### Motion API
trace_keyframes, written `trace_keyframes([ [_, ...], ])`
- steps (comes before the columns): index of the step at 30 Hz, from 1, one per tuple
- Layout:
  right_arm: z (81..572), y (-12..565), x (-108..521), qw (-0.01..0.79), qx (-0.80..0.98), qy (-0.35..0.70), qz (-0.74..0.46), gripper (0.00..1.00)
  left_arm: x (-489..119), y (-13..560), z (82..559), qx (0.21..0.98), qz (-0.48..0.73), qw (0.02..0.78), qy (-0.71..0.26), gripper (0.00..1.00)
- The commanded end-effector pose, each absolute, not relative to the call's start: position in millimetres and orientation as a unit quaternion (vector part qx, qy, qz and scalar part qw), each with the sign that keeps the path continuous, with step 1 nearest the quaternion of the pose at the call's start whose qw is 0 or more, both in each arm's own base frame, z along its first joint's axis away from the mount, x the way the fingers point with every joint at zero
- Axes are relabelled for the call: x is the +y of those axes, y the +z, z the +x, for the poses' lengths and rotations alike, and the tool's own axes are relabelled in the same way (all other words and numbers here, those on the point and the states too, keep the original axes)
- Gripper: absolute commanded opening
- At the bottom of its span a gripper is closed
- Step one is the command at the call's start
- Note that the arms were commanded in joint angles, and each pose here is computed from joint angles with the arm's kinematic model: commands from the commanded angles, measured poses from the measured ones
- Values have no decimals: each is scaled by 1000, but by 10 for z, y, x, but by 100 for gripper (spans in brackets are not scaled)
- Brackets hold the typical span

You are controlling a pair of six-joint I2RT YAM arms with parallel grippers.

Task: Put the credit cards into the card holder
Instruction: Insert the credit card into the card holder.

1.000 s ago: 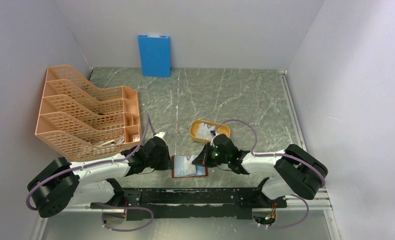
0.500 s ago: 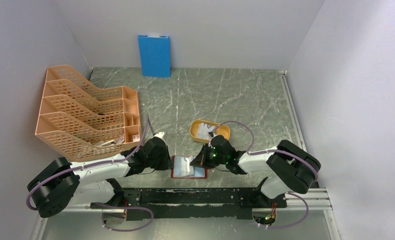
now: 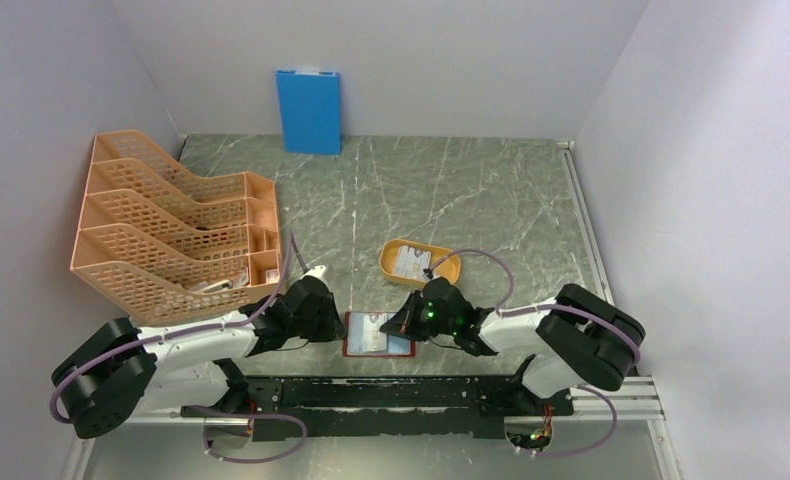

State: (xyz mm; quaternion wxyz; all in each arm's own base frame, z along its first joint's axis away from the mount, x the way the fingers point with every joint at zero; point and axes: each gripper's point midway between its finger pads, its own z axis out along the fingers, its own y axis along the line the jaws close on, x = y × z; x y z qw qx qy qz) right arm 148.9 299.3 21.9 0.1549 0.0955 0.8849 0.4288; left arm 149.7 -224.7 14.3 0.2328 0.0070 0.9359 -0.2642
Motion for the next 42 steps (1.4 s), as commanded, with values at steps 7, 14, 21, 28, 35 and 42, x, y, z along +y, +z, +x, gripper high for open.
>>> trace_keyframes([
  [7,1402,-42,2967,148,906,384,103,0,-2168,-37,1277,947,10,190,-260,13],
  [14,1397,15,3015,155,908,380,84,0,-2148,-3,1308,947,8,199,-252,13],
  [21,1401,150,2966,165,915,363,60,30,-2121,21,1318,948,11,204,-245,13],
  [28,1403,212,2996,165,917,361,44,44,-2150,27,1341,946,11,206,-248,12],
  [35,1378,200,3068,151,918,364,31,44,-2179,34,1324,944,12,204,-259,12],
  [42,1364,218,3198,147,919,365,8,43,-2235,35,1311,942,18,198,-271,12],
])
